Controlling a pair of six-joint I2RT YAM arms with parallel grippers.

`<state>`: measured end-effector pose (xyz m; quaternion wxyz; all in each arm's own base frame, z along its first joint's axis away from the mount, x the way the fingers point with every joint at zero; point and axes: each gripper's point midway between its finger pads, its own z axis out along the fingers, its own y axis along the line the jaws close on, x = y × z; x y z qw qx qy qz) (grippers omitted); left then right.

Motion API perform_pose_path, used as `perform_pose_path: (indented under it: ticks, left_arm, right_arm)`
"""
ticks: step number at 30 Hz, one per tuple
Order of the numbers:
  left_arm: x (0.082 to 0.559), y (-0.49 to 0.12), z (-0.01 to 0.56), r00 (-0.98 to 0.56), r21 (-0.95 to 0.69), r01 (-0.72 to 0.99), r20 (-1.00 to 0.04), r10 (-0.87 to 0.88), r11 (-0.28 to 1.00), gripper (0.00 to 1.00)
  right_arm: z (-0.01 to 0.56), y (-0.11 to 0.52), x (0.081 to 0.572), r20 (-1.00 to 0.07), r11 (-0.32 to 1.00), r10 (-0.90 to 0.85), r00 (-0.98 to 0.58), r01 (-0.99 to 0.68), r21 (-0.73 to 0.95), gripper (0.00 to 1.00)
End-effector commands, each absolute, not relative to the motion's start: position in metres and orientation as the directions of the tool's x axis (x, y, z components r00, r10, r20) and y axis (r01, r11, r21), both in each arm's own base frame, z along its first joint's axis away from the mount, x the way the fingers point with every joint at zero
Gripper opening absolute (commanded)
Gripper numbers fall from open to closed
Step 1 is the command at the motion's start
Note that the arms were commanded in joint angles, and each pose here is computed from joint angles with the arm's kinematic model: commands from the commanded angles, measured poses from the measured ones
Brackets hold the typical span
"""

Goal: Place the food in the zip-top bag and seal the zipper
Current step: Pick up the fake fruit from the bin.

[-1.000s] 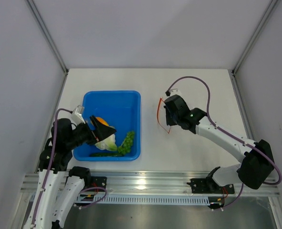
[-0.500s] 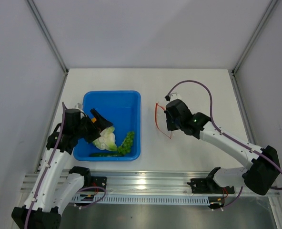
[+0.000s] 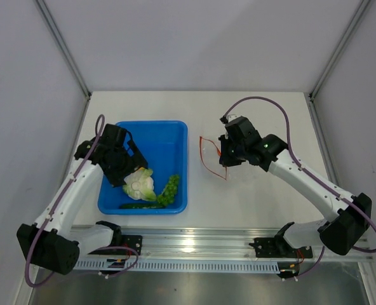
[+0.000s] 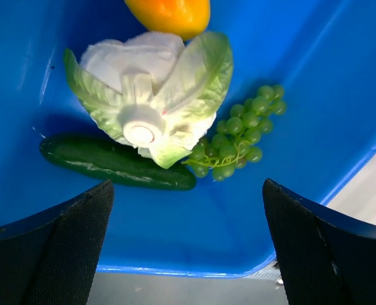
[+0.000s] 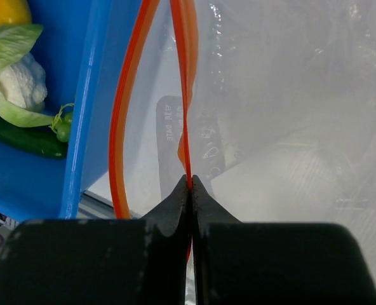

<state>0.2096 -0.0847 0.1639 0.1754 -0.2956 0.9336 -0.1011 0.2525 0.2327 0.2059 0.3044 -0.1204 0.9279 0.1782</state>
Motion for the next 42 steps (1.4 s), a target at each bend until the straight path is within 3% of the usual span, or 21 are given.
perform_pose_path:
  ticks: [1, 7, 13, 23, 30, 36, 40, 42]
  left_arm:
    - [0.211, -0.096, 0.169, -0.799, -0.262, -0.476, -0.269, -0.537, 0.840, 0.99]
    - [0.213, -0.142, 0.168, -0.896, -0.352, -0.265, -0.255, -0.365, 0.898, 0.99]
    - [0.211, -0.179, 0.154, -0.929, -0.526, -0.110, -0.248, -0.276, 0.843, 0.88]
    - [0.200, -0.195, 0.109, -0.965, -0.477, -0.036, -0.213, -0.155, 0.878, 0.82]
    - [0.215, -0.182, 0.099, -0.950, -0.363, -0.004, -0.289, -0.116, 0.932, 0.79]
    - [0.218, -0.183, 0.086, -0.957, -0.340, 0.015, -0.276, -0.085, 0.940, 0.67]
    - [0.215, -0.185, 0.076, -0.964, -0.351, 0.015, -0.254, -0.080, 0.936, 0.51]
    - [0.212, -0.185, 0.071, -0.966, -0.353, 0.014, -0.246, -0.078, 0.936, 0.51]
  right_arm:
    - [0.193, 0.232, 0.252, -0.579, 0.902, -0.141, -0.803, -0.346, 0.259, 0.00]
    - [0.184, 0.229, 0.261, -0.547, 0.903, -0.115, -0.829, -0.316, 0.290, 0.00]
    - [0.175, 0.226, 0.259, -0.517, 0.905, -0.119, -0.848, -0.307, 0.296, 0.00]
    - [0.180, 0.227, 0.252, -0.515, 0.894, -0.086, -0.853, -0.293, 0.337, 0.00]
    - [0.182, 0.227, 0.246, -0.518, 0.887, -0.053, -0.854, -0.279, 0.369, 0.00]
    - [0.180, 0.228, 0.242, -0.507, 0.884, -0.034, -0.861, -0.263, 0.387, 0.00]
    - [0.182, 0.224, 0.241, -0.514, 0.888, -0.025, -0.857, -0.256, 0.383, 0.00]
    - [0.182, 0.222, 0.240, -0.515, 0.891, -0.026, -0.857, -0.254, 0.377, 0.00]
